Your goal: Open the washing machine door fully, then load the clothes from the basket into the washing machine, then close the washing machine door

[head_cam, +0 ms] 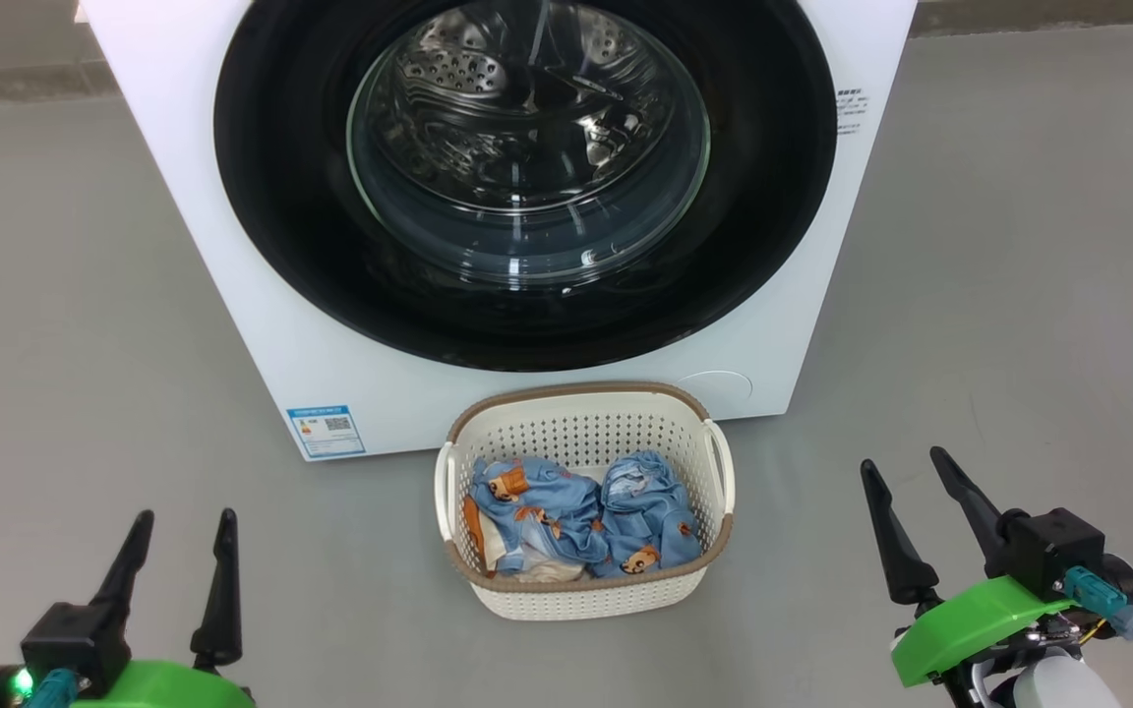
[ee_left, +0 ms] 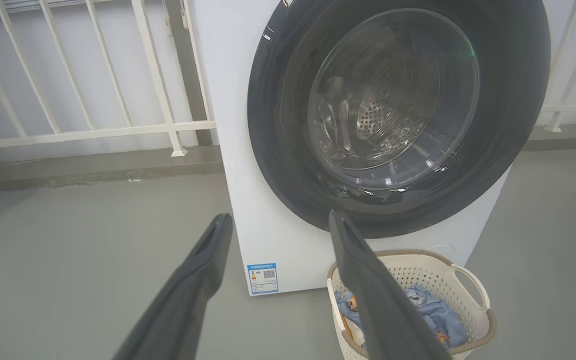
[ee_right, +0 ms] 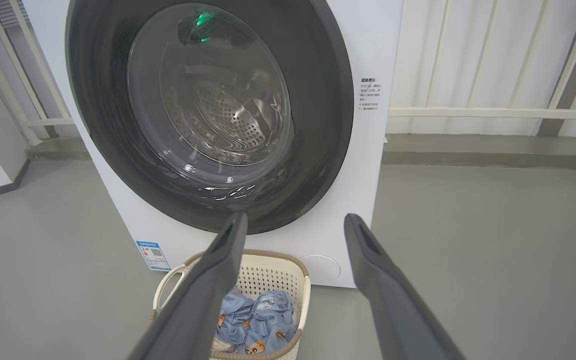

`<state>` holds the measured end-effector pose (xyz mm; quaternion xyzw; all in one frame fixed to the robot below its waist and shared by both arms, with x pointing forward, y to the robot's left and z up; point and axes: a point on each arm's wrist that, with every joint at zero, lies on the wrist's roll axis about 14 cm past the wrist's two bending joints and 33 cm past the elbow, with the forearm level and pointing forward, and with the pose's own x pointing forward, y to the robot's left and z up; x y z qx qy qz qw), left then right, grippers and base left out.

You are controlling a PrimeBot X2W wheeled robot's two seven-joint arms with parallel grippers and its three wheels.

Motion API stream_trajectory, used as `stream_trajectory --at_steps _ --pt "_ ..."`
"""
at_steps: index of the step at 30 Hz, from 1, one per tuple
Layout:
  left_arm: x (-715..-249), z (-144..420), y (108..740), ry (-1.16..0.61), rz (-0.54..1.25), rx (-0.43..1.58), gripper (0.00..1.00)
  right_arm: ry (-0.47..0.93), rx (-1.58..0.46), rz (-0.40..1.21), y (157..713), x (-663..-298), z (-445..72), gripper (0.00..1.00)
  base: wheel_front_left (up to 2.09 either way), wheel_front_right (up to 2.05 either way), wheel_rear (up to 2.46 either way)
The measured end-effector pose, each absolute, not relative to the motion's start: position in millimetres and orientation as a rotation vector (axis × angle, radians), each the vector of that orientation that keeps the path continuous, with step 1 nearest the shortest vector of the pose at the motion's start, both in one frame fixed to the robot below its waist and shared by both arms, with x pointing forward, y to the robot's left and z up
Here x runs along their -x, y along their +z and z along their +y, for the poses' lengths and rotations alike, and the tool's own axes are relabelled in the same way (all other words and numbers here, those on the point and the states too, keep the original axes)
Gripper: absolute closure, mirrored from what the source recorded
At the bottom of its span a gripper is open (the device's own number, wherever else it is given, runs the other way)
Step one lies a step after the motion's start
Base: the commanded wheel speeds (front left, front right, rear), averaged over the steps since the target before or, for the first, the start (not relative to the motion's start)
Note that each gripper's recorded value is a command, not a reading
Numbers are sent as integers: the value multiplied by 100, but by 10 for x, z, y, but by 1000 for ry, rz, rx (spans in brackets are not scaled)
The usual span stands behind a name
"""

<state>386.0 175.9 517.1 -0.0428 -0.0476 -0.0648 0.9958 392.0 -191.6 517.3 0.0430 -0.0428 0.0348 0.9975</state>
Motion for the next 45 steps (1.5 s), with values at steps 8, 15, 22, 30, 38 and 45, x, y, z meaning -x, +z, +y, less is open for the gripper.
stream_trajectory --at_steps 8,15,22,30,38,45 --pt "-3852 1791 5170 -112 -100 64 0 50 -67 -97 5197 -3907 -1953 0 0 0 0" --pt "-3842 1817 5172 -99 -101 71 0 50 -59 -102 5217 -3906 -1952 0 0 0 0" --pt "-3842 1833 5184 -92 -105 77 0 48 -62 -105 5225 -3907 -1951 0 0 0 0" --pt "-3852 1816 5184 -105 -104 68 0 38 -68 -109 5235 -3907 -1972 0 0 0 0" --pt "-3857 1814 5159 -112 -96 61 0 30 -73 -112 5238 -3918 -1988 0 12 12 -24" --pt "-3858 1831 5140 -110 -90 58 0 31 -75 -109 5225 -3929 -1979 0 67 67 -133"
